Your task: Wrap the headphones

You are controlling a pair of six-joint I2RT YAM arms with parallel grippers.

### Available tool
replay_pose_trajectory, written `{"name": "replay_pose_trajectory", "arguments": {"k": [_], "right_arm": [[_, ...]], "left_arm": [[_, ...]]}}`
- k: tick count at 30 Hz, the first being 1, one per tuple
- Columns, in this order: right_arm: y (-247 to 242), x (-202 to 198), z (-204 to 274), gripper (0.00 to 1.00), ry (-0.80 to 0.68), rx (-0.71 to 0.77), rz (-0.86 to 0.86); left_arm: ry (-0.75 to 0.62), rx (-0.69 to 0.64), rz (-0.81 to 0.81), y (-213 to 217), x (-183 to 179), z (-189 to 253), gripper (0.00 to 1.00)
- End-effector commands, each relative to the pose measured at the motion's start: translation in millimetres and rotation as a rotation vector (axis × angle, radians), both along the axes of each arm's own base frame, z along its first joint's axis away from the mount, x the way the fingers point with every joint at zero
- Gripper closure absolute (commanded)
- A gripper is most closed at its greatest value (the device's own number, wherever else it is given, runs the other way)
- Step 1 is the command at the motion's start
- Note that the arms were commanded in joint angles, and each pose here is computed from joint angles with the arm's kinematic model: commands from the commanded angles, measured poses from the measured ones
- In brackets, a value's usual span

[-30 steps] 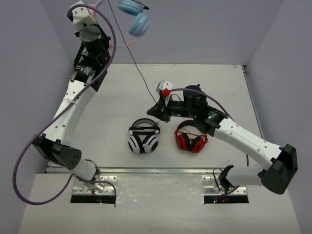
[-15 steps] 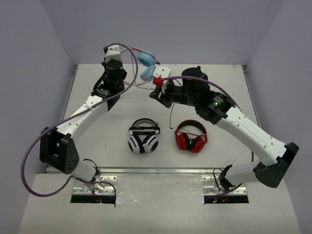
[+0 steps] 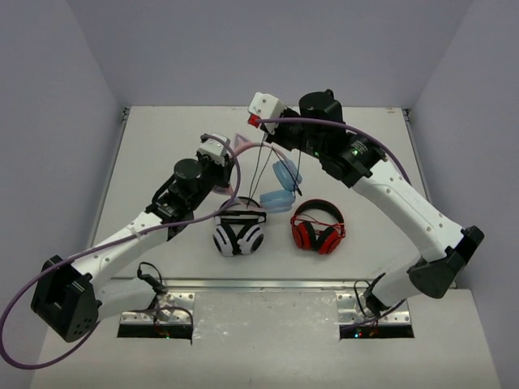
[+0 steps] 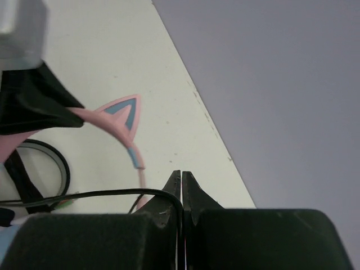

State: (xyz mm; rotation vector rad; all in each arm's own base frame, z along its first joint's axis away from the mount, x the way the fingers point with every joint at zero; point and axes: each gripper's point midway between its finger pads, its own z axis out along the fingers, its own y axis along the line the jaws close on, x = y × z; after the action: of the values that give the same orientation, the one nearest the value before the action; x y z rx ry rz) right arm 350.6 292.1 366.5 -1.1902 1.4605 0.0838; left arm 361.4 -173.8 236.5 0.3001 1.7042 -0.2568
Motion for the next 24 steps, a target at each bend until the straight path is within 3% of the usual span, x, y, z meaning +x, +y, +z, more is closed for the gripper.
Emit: {"name": "replay_pose_trajectory", "arguments": {"k": [1,5,11,17,24], "right_arm": [[-19.8,22.6,37.4,0.99,-0.157,0.006,-0.061],[-50.3,45.8,41.9,0.99,-0.209,-0.008,-0.163],[-90.4,65.2,38.2,0.99,-0.147,0.082,-0.219],[-94.9,73.7,15.9,0.99,-0.090,0.078,-0.230],[-85.2,71.2,-5.9,0.99,0.064,0.204,-0.184]], "left_arm": [[-0.218,-0.100,-0.214,-38.1,-26.7,69.3,1.00],[-0.195,-0.062,-0.280,-49.9,-36.8,68.2,1.00],[-0.236,-0.095,-0.345,-54.2,-52.8,86.3,1.00],[-0.308,-0.131,-0.298,-37.9,-63.9,121.8,1.00],[-0.395,-0.248,-0.300,-23.2,-90.6,186.6,1.00]]}}
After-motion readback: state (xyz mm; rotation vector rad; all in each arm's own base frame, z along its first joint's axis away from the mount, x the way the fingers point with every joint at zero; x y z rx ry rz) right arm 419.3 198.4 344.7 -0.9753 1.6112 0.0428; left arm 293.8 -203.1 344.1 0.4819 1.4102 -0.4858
